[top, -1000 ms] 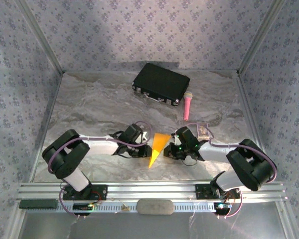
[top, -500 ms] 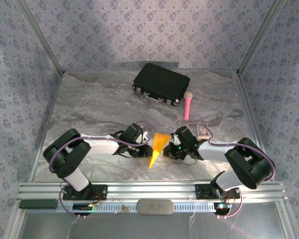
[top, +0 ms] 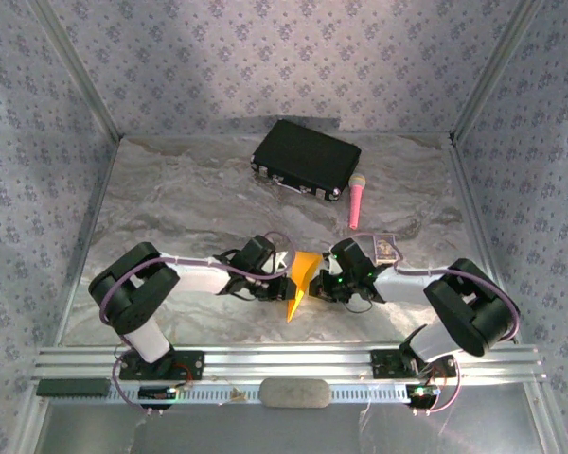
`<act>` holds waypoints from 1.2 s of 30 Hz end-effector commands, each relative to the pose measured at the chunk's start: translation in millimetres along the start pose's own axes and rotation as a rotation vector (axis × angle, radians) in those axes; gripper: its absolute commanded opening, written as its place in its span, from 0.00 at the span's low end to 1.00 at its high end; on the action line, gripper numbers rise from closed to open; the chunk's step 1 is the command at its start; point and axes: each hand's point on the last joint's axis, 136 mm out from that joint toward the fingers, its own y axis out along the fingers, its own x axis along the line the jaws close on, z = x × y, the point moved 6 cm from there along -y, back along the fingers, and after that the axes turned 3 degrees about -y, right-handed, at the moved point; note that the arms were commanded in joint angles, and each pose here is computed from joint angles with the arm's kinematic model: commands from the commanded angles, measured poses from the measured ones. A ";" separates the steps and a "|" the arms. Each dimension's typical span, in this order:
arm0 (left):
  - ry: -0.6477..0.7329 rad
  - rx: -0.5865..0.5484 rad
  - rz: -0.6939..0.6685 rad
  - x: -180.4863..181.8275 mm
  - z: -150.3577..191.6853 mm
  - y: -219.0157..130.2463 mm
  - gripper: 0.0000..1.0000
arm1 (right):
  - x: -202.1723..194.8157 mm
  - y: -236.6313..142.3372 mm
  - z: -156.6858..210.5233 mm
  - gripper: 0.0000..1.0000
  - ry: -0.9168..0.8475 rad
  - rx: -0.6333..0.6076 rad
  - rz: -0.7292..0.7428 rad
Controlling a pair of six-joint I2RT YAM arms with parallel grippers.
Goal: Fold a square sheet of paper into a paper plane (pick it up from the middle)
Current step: Move the paper plane to the center of the table.
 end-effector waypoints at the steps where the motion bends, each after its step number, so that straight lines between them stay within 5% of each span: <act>1: 0.012 0.011 0.042 -9.8 -3.8 4.5 0.21 | 6.7 13.3 8.7 0.08 -0.020 0.049 -0.025; 12: 0.028 -0.023 0.038 -19.3 -7.0 -4.0 0.08 | 7.3 7.1 5.9 0.08 -0.019 0.017 -0.013; 24: 0.035 -0.284 -0.600 0.0 -19.5 -75.1 0.00 | 8.4 -30.5 -4.9 0.09 -0.057 -0.127 0.107; 36: 0.004 -0.201 -0.717 13.7 -20.1 -54.4 0.00 | 11.8 -41.5 -8.7 0.11 -0.060 -0.187 0.102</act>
